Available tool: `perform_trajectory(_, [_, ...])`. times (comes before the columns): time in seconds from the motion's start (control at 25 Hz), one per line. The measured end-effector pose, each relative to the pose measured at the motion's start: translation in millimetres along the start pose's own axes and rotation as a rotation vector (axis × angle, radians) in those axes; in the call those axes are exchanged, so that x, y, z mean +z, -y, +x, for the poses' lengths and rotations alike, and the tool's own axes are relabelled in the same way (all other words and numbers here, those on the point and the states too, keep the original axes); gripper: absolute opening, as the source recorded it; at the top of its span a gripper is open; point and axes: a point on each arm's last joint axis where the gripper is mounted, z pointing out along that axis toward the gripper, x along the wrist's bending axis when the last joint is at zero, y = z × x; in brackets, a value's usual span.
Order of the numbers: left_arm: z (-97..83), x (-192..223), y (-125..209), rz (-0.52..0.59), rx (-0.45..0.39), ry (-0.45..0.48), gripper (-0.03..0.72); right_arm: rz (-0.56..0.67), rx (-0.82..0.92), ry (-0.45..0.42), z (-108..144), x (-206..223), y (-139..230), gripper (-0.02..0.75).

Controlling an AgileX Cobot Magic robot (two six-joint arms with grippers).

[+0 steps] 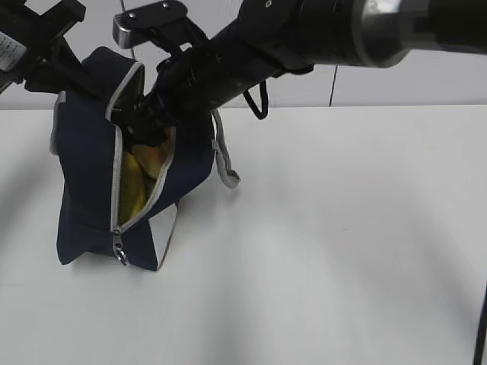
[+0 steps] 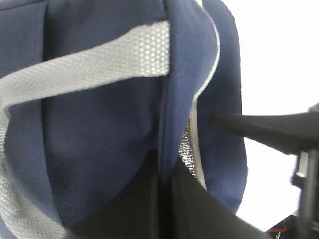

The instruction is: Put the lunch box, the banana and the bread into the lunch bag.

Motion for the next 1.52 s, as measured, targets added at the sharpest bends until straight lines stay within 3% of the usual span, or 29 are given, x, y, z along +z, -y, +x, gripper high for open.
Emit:
perform_trajectory(0.28, [0.0,0.0,0.0,0.000,0.000,0.000,-0.003,0.053,-0.094,0.038,2.9,-38.8,-14.8,0.516])
perform_trajectory(0.48, [0.0,0.0,0.0,0.000,0.000,0.000,-0.003,0.201,0.087,0.101,-16.6,-51.2,3.1,0.435])
perform_trajectory(0.64, [0.0,0.0,0.1,0.001,0.000,0.000,-0.003,0.265,0.290,0.119,-46.9,-67.3,22.7,0.410])
perform_trajectory(0.88, [0.0,0.0,0.1,0.001,0.000,0.000,-0.003,0.157,0.564,0.037,-85.8,-93.2,36.7,0.405])
perform_trajectory(1.16, [0.0,0.0,0.1,0.001,0.000,0.000,-0.003,0.067,0.620,-0.066,-82.5,-92.2,28.3,0.405])
perform_trajectory(1.52, [0.0,0.0,0.1,0.001,0.000,0.000,-0.003,0.054,0.723,-0.165,-86.7,-55.8,44.9,0.404])
